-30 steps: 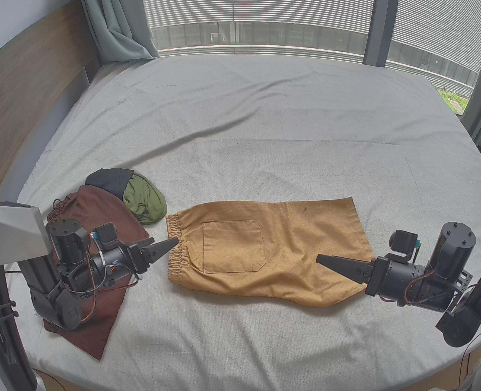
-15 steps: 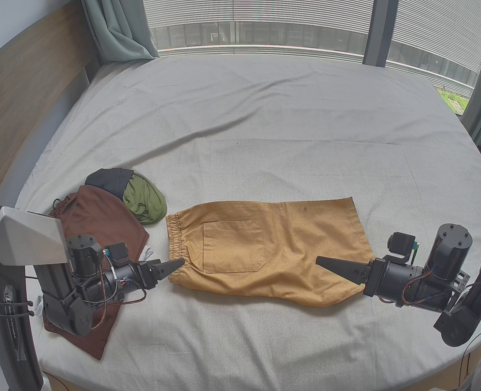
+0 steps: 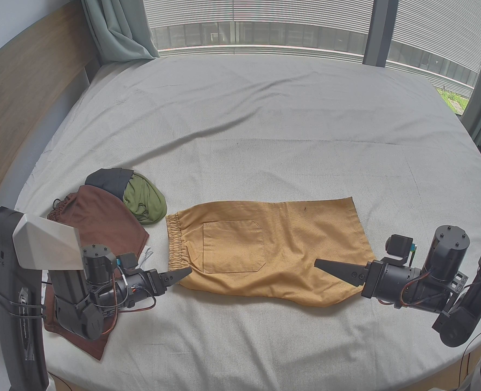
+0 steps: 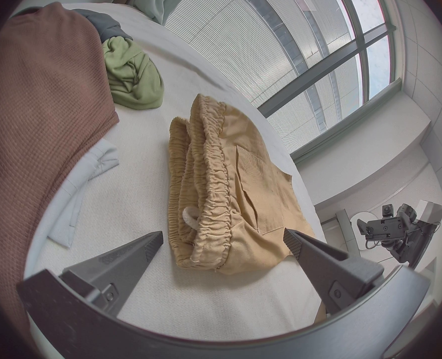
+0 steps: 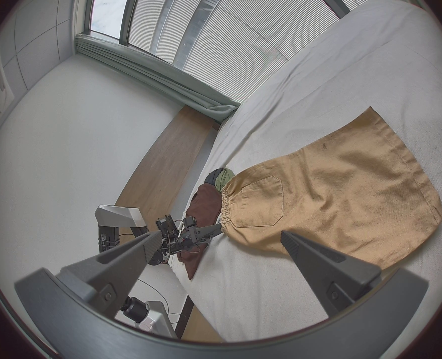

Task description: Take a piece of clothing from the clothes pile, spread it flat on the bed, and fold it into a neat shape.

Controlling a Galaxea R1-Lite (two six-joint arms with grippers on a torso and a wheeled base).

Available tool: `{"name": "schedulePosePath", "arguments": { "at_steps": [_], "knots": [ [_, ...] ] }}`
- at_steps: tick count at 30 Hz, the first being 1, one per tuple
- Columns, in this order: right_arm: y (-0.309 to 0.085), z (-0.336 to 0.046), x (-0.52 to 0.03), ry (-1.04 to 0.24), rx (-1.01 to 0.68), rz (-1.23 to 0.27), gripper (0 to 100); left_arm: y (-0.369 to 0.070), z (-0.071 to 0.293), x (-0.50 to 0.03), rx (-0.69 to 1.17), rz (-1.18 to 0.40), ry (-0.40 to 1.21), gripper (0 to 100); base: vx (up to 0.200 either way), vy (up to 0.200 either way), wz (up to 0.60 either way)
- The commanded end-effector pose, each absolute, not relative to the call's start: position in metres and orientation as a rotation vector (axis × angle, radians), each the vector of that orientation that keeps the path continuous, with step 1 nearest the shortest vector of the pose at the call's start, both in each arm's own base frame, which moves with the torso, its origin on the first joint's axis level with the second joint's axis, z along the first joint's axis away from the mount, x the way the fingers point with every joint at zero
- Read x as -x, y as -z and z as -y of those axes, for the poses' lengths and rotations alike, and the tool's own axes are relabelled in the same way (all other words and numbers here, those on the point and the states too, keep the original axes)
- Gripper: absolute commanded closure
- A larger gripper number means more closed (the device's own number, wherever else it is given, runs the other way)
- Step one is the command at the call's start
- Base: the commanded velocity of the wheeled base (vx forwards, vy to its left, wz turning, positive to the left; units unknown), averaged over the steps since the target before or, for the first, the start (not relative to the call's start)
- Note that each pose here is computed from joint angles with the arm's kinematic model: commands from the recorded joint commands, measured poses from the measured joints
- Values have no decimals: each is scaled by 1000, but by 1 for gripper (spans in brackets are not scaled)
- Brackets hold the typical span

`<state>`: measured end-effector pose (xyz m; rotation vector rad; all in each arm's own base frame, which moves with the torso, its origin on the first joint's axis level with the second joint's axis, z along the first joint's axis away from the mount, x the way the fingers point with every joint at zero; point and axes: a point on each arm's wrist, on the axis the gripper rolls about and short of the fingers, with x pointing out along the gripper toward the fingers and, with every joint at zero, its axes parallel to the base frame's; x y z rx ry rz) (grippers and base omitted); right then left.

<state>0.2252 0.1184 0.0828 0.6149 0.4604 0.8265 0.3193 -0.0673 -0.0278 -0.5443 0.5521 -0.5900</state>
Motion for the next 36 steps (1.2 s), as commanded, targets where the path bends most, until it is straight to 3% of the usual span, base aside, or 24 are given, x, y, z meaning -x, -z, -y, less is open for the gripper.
{"name": "schedulePosePath", "arguments": {
  "at_steps": [1,14,27,36],
  "knots": [
    [-81,-119,-225,-826,-614,-466,0,38,70,-321,547,-575,578,0,0,0,0],
    [-79,-120,-225,-825,-612,-477,0,48,84,-322,595,-613,574,0,0,0,0],
    [-79,-120,-225,-825,-612,-477,0,31,103,-342,751,-526,483,0,0,0,0],
    [-79,-120,-225,-828,-612,-478,0,27,103,-346,765,-506,476,0,0,0,0]
  ]
}}
